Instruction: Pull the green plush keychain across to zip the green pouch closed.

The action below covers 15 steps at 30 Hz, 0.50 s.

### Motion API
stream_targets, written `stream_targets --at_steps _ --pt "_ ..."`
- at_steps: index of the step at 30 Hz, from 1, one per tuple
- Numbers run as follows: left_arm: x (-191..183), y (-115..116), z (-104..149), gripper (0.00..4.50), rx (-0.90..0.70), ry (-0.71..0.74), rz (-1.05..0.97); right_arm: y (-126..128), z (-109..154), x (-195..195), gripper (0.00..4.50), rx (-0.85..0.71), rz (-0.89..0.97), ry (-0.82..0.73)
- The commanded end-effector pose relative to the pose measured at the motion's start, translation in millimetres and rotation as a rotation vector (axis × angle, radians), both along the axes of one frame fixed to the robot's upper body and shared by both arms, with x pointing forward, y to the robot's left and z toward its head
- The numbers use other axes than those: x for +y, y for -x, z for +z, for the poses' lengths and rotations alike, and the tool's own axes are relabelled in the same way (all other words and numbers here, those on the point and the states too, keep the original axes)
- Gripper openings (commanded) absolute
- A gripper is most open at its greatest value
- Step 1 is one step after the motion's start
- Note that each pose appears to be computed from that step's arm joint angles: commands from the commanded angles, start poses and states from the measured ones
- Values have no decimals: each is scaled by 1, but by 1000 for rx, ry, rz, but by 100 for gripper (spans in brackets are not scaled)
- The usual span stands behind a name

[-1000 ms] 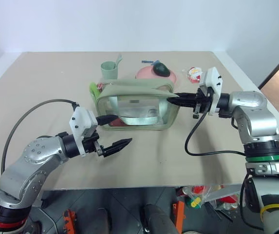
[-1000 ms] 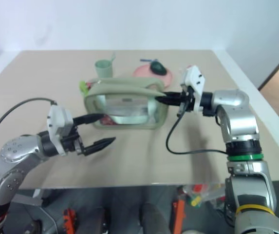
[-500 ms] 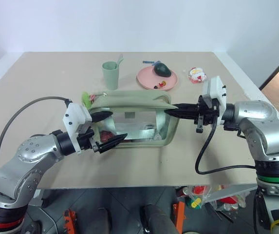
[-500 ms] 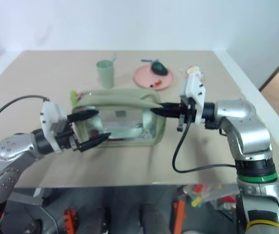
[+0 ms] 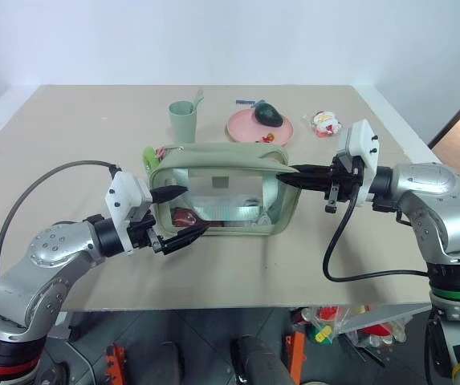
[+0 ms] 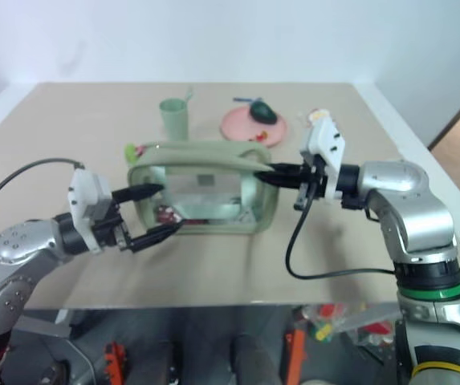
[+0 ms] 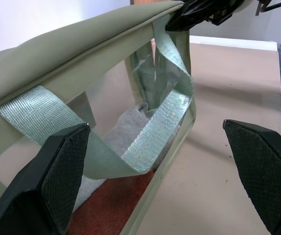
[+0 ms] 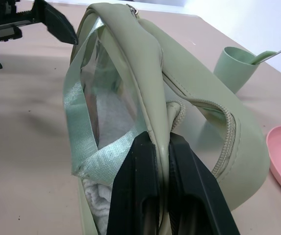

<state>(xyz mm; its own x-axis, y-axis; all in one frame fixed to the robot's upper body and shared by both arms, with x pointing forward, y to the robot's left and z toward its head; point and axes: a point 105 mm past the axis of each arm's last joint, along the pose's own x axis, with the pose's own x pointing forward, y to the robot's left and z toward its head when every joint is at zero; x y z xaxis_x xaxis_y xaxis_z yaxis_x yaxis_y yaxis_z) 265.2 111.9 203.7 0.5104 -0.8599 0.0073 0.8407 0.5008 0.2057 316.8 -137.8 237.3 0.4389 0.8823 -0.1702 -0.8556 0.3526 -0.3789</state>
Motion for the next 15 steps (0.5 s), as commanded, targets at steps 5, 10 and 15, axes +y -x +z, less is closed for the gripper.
stream_targets --at_steps 5,10,15 --pt "17 6 24 450 127 286 69 8 -16 -1 1 -22 12 15" --pt "49 19 24 450 262 371 145 9 -20 3 1 -14 25 1" --pt "82 15 28 450 239 359 264 8 -24 5 1 -13 36 9"
